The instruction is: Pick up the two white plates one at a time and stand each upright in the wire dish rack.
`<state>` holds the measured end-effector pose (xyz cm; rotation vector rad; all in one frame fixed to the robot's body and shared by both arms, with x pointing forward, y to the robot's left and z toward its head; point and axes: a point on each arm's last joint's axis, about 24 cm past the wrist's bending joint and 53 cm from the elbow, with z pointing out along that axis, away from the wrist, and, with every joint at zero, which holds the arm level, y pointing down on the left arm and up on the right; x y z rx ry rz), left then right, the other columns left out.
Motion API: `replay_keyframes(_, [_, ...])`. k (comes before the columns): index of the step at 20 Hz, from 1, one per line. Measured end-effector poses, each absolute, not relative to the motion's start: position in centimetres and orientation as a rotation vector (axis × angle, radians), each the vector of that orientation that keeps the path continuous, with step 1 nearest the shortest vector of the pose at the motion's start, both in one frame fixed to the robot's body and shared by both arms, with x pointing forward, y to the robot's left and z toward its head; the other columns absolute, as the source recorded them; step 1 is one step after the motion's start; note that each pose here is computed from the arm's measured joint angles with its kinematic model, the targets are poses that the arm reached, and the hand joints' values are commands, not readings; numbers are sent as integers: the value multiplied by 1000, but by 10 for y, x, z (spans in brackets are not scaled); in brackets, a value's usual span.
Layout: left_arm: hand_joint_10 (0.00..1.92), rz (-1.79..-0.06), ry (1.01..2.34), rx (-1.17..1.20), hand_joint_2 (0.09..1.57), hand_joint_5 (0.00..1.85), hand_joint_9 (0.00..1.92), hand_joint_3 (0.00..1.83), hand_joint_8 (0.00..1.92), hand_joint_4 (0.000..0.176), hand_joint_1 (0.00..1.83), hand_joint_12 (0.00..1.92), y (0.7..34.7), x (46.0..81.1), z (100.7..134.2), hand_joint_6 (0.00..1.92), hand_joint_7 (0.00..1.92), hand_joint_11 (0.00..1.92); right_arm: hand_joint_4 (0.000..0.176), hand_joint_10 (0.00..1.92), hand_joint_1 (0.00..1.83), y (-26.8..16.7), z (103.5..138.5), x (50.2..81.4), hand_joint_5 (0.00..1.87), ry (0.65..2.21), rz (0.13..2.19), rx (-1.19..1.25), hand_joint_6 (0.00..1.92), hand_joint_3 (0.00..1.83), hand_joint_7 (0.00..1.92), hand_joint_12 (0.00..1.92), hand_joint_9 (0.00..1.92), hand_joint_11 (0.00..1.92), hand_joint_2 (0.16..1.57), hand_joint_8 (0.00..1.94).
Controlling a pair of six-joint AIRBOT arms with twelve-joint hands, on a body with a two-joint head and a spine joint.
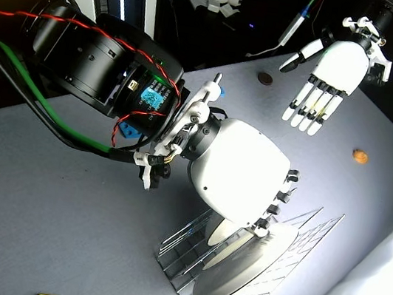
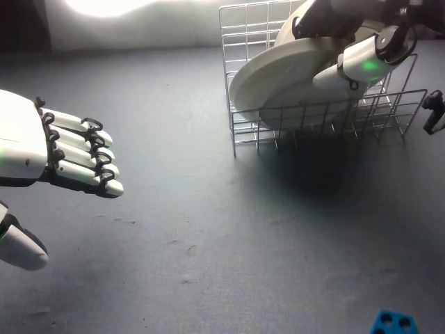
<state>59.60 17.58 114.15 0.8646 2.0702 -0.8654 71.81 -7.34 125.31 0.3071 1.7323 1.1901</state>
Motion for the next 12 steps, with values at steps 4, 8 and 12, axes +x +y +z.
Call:
replay_keyframes(4, [1,-866,2070,862,1104,162,156,0,2,0,0,191,176,596,1142,1,206,0,22,181,1189,-73,1253,718,840,1734,1190,306,1233,2,919,1276,994,536,1166,1062])
replay_keyframes(8, [4,-871,2068,866,1108,182,166,0,4,0,0,237,173,595,1142,2,226,0,0,174,1113,-72,1250,717,803,1745,1186,298,1241,1,866,1289,904,447,1197,340])
replay_keyframes(12, [4,-870,2068,867,1108,183,168,0,2,0,0,254,173,595,1142,3,224,0,0,134,1123,-72,1250,717,733,1745,1187,299,356,0,895,1264,843,357,1099,94])
